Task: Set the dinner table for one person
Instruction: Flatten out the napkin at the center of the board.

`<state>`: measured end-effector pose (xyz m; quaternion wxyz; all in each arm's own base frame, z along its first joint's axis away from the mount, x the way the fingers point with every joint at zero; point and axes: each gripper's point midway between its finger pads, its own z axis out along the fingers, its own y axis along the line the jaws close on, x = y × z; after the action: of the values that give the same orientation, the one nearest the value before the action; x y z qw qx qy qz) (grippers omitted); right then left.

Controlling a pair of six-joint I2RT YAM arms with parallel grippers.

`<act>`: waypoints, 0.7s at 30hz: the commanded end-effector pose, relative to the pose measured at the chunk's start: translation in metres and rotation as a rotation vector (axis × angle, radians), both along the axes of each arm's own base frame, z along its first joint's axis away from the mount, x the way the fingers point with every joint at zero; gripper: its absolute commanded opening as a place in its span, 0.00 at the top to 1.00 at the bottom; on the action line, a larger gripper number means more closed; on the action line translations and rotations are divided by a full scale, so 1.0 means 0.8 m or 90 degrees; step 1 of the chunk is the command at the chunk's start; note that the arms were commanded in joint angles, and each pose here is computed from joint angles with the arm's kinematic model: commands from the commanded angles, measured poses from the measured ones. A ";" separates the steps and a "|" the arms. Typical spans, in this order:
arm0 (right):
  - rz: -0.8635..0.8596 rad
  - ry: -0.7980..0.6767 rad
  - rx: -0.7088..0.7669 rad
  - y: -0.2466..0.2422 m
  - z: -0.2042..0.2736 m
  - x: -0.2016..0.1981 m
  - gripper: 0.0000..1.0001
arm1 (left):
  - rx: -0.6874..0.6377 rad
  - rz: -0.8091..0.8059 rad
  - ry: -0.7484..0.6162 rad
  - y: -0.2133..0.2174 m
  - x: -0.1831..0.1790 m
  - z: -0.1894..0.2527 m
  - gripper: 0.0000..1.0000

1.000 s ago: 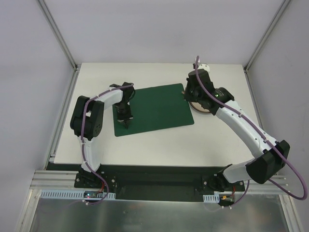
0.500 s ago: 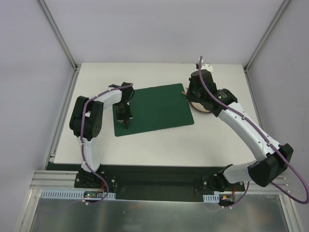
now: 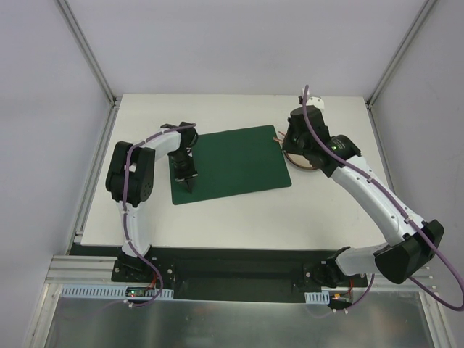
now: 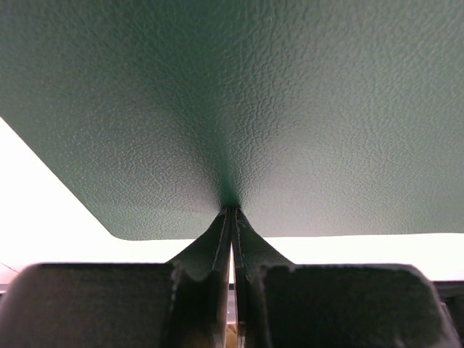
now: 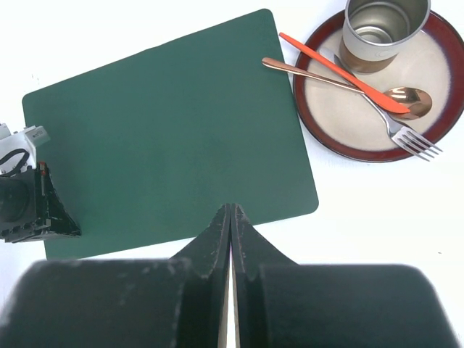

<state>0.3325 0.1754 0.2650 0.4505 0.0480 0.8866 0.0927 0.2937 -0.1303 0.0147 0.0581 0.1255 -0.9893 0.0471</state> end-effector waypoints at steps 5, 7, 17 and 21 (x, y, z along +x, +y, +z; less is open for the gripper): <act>-0.017 -0.008 -0.007 -0.018 0.007 -0.003 0.99 | 0.002 0.010 -0.049 0.013 0.044 -0.030 1.00; -0.016 -0.008 -0.007 -0.018 0.007 -0.003 0.99 | 0.004 0.012 -0.057 0.014 0.049 -0.025 1.00; -0.013 -0.005 -0.003 -0.015 0.006 -0.002 0.99 | 0.029 0.012 -0.090 0.023 0.067 -0.009 1.00; -0.013 -0.004 -0.003 -0.015 0.006 -0.002 0.99 | 0.054 0.014 -0.094 0.032 0.066 -0.007 1.00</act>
<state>0.3318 0.1672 0.2624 0.4465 0.0546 0.8889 0.0862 0.3230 -0.1225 0.0166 0.0297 0.1349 -0.9889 0.0554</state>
